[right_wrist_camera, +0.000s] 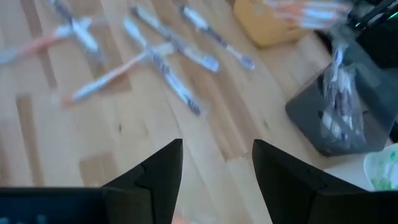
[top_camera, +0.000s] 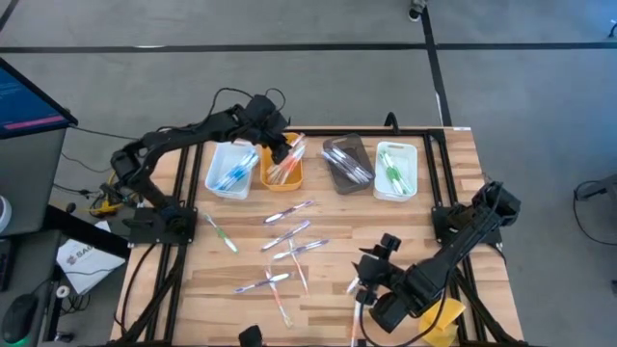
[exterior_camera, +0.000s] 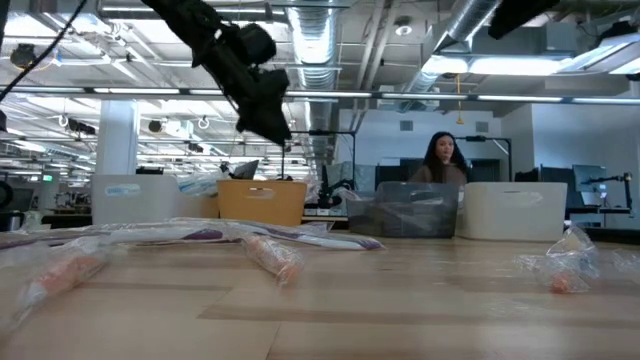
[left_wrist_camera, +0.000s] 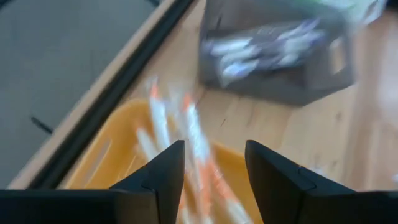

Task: Pick & Place Toothbrushes
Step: Put the orange toothbrush into the yellow bin

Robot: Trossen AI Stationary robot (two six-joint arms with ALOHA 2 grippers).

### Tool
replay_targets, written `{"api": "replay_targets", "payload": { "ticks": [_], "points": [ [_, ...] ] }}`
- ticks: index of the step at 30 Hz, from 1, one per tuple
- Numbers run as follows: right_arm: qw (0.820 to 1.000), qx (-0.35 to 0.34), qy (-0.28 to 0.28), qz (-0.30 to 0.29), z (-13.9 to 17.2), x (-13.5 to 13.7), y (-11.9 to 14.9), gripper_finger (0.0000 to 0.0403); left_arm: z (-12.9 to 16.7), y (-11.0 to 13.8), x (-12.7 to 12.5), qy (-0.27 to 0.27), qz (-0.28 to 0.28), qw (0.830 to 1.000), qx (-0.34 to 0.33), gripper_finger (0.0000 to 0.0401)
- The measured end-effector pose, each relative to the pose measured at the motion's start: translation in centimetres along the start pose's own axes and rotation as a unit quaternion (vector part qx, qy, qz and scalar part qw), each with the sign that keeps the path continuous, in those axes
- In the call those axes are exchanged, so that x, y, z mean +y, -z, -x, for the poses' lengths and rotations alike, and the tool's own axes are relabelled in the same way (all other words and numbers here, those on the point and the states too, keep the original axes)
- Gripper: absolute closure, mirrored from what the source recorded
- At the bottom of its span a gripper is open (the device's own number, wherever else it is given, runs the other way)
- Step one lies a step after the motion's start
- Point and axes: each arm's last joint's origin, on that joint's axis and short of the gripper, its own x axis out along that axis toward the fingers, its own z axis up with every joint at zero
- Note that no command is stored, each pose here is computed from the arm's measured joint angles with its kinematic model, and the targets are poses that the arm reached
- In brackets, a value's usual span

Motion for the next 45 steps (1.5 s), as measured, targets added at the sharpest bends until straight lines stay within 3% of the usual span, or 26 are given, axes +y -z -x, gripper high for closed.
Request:
{"api": "replay_targets", "payload": {
  "ticks": [6,10,21,24,27,31,35,39,45],
  "points": [
    [0.994,0.074,-0.054,0.067,0.5,0.4,0.8,0.0214,5.0,-1.2,-3.1,0.021,-0.037,0.997,-0.069,0.0235],
    [0.984,0.121,-0.094,0.093,0.8,0.7,1.3,0.0214,7.9,-0.6,-5.9,0.05,-0.07,0.991,-0.105,0.0237],
    [0.979,0.149,-0.119,0.075,1.3,1.1,1.7,0.0238,10.2,7.3,-11.5,0.151,-0.151,0.969,-0.12,0.0235],
    [0.976,0.161,-0.148,0.018,1.3,1.7,1.4,0.0238,10.3,9.3,-12.2,0.175,-0.155,0.963,-0.135,0.0235],
    [0.964,0.175,-0.184,-0.079,1.5,2.5,1.0,0.0235,10.3,10.7,-12.6,0.194,-0.156,0.956,-0.158,0.0235],
    [0.932,0.195,-0.216,-0.217,1.8,3.4,0.5,0.0231,10.2,11.6,-12.7,0.204,-0.16,0.947,-0.19,0.0237],
    [0.9,0.223,-0.186,-0.325,1.6,3.7,0.7,0.0229,10.0,11.9,-12.7,0.205,-0.16,0.945,-0.197,0.0237],
    [0.863,0.28,-0.155,-0.392,0.9,4.7,1.6,0.023,10.0,11.9,-12.7,0.206,-0.161,0.944,-0.201,0.0236],
    [0.819,0.36,-0.136,-0.426,-0.8,6.9,2.9,0.0227,10.1,11.8,-12.8,0.207,-0.16,0.943,-0.207,0.0238]
  ]
}}
